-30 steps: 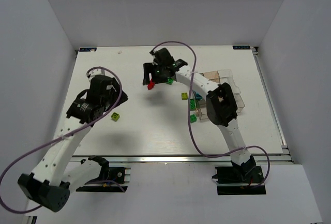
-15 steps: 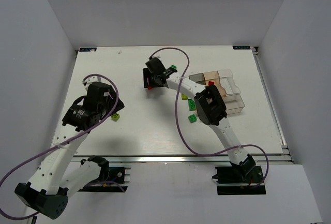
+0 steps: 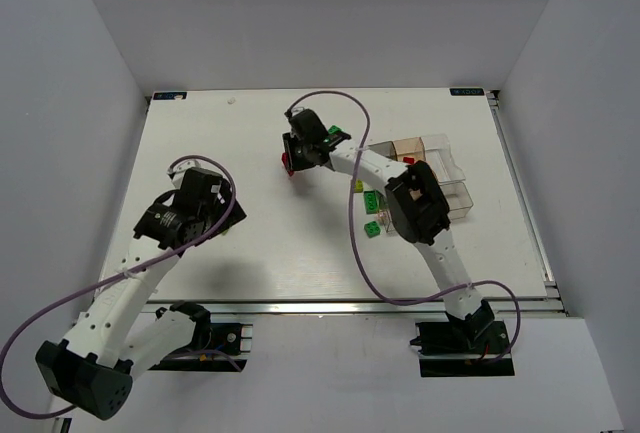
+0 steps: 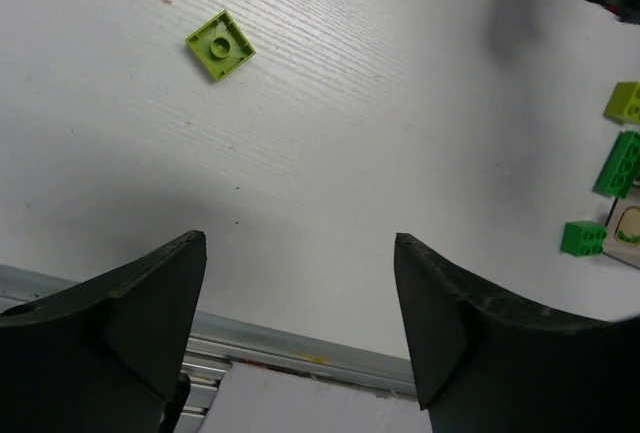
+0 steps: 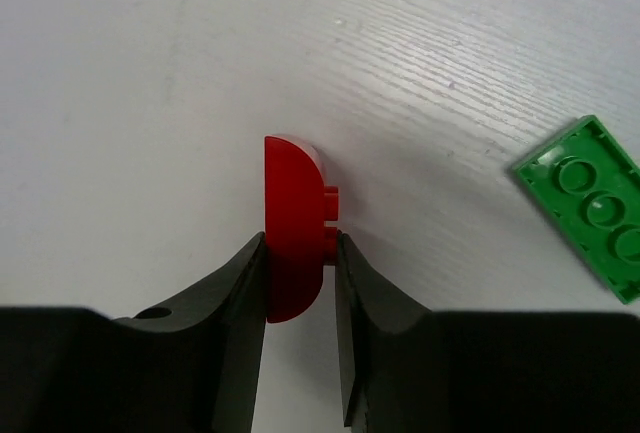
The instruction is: Sort the legos into containers by color
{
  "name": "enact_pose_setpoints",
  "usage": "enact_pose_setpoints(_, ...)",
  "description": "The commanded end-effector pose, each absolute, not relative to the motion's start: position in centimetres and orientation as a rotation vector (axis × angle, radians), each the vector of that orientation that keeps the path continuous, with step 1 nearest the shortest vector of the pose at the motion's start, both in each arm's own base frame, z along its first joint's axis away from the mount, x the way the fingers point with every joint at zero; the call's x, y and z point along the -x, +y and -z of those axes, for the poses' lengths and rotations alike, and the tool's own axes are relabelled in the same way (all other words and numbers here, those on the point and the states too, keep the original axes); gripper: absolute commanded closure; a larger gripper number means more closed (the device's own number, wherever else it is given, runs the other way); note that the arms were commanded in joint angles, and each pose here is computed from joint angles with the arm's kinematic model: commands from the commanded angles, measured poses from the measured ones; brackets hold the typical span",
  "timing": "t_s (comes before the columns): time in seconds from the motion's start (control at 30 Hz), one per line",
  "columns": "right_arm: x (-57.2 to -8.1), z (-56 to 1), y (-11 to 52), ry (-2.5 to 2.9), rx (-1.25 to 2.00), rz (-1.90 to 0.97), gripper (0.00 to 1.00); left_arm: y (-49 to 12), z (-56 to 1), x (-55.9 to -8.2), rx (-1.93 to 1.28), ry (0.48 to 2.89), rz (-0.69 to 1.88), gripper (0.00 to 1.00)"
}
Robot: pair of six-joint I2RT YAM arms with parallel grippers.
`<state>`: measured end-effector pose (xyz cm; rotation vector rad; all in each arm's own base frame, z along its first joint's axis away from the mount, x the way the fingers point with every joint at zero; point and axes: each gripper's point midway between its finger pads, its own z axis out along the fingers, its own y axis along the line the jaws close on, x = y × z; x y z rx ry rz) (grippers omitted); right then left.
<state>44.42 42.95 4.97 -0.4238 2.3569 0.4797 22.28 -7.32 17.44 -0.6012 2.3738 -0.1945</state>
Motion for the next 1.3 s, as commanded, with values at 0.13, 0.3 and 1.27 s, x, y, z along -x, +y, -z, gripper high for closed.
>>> enact_pose_setpoints(0.13,-41.5,-25.2,37.9,1.948,0.835,-0.862,1.00,-6.9,-15.5,-22.9,0.791,2.375,0.126,0.07)
enact_pose_setpoints(0.3,-41.3,-24.4,26.0,2.077,0.707,-0.803,1.00,-7.8,-13.0,-23.8,0.811,2.419,0.125,0.04)
enact_pose_setpoints(1.27,-40.4,-14.2,8.7,2.366,0.584,-0.567,0.33,-8.6,-9.0,-25.2,0.858,2.474,0.079,0.03)
